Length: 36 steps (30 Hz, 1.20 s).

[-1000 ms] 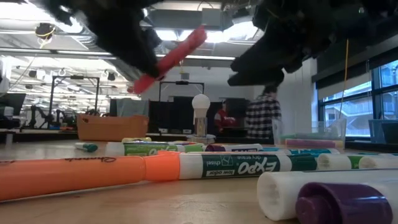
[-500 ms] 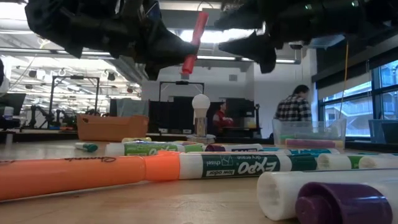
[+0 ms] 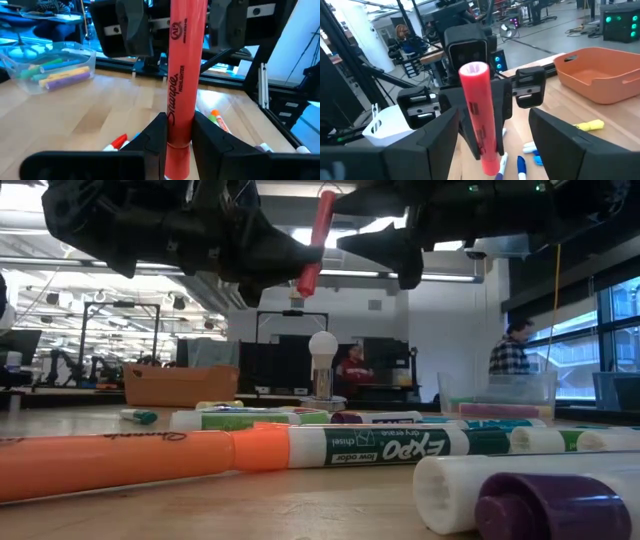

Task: Pick & Place Markers
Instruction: Put the large pink highlighter pen into the transparent bin

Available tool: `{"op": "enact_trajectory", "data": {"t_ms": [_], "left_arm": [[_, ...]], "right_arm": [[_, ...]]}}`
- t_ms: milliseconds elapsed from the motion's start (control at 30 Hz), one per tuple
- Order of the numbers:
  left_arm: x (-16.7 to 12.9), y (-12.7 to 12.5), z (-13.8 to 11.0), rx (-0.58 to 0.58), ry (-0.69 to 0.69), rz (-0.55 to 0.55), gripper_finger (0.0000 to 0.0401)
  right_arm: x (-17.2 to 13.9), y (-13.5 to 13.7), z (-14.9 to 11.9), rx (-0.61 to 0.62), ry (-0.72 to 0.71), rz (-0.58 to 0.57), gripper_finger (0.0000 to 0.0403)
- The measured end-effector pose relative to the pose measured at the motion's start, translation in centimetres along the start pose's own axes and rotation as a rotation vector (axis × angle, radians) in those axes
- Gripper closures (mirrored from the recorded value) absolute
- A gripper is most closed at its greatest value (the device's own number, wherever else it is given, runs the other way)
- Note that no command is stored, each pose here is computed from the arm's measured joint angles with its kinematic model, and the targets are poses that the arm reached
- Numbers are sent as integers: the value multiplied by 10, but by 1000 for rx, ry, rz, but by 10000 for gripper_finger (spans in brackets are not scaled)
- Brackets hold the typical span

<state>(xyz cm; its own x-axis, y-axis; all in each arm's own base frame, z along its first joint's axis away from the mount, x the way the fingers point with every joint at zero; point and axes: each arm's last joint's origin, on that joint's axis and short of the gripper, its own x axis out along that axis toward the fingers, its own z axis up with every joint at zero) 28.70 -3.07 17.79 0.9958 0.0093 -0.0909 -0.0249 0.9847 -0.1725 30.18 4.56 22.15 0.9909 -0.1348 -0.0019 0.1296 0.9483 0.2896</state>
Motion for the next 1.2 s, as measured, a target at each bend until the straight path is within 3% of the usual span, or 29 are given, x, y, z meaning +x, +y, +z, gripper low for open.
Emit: {"op": "enact_trajectory", "data": {"t_ms": [300, 1200], "left_arm": [[1, 9, 4, -100, -29, 33, 340], [1, 12, 4, -160, -26, 21, 340]], "right_arm": [[0, 0, 0, -64, 3, 5, 161], [0, 0, 1, -65, -14, -25, 161]]}}
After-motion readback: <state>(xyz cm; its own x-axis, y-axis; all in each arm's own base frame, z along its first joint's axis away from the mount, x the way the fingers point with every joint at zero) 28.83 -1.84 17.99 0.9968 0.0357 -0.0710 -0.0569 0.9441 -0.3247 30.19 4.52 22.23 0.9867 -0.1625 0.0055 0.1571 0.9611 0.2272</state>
